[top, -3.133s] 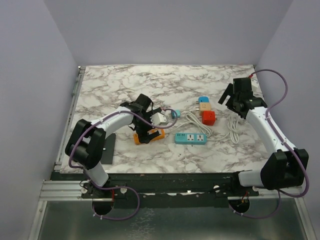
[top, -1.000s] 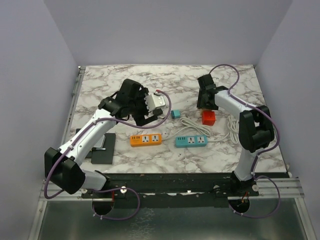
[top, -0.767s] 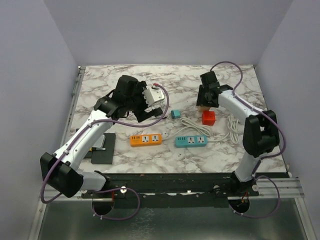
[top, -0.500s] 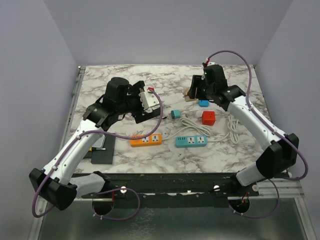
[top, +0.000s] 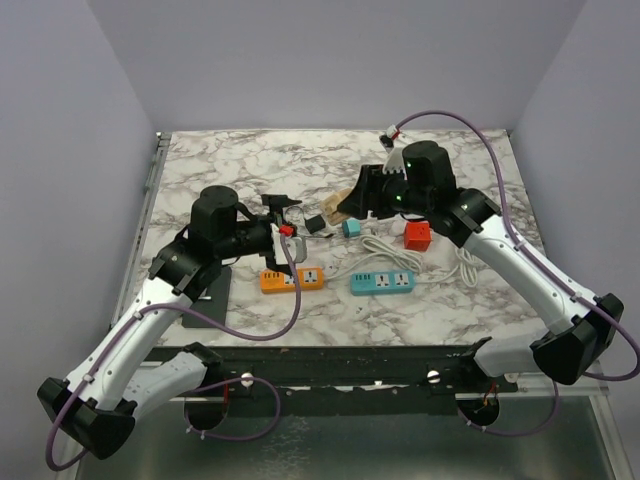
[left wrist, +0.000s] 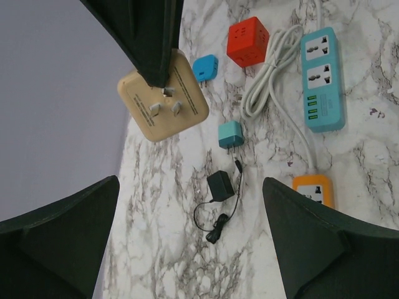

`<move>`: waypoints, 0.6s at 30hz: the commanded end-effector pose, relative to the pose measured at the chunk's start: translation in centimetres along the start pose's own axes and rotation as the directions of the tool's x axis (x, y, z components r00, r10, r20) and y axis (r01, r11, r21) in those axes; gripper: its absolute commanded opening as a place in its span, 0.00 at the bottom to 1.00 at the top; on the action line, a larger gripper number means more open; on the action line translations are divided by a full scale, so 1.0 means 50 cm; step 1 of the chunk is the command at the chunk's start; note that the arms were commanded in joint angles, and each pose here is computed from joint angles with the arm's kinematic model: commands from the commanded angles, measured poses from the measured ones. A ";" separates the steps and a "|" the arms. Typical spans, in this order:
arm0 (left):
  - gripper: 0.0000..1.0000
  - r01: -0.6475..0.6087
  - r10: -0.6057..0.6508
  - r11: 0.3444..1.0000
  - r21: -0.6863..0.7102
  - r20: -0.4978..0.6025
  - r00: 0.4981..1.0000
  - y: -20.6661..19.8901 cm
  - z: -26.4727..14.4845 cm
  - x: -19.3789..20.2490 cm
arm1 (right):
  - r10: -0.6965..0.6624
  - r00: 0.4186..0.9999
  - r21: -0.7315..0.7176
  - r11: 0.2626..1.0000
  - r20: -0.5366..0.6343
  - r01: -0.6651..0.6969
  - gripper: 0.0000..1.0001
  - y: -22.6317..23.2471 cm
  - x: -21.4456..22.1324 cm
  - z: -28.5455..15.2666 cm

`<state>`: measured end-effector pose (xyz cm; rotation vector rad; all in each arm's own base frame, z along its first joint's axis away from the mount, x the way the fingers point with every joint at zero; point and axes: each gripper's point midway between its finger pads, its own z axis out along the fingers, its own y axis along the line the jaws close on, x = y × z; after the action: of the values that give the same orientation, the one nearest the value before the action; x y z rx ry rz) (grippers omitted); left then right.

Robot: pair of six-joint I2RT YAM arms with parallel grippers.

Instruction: Insert the plug

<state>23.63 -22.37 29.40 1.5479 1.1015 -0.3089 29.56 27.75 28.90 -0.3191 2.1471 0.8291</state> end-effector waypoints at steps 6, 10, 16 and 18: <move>0.99 -0.047 0.043 0.999 0.015 0.171 0.984 0.000 -0.003 -0.089 | 0.027 0.997 -0.207 0.978 0.067 -0.013 0.26 0.123 -0.027 -0.020; 0.99 0.079 -0.071 0.996 -0.043 0.154 0.985 0.024 0.004 -0.085 | 0.009 0.992 -0.175 0.984 0.125 0.013 0.26 0.156 -0.038 -0.014; 0.99 0.135 -0.119 0.981 -0.137 0.119 0.986 0.051 -0.002 -0.068 | -0.012 0.983 -0.049 0.999 0.185 0.022 0.26 0.166 -0.043 -0.004; 0.99 0.143 -0.129 0.978 -0.152 0.099 0.987 0.051 -0.003 -0.055 | -0.009 0.976 -0.013 1.000 0.217 0.012 0.26 0.168 -0.048 -0.007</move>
<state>23.28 -24.03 32.83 1.3941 1.0769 -0.4003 25.12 34.21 31.76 -0.3833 2.0371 0.9312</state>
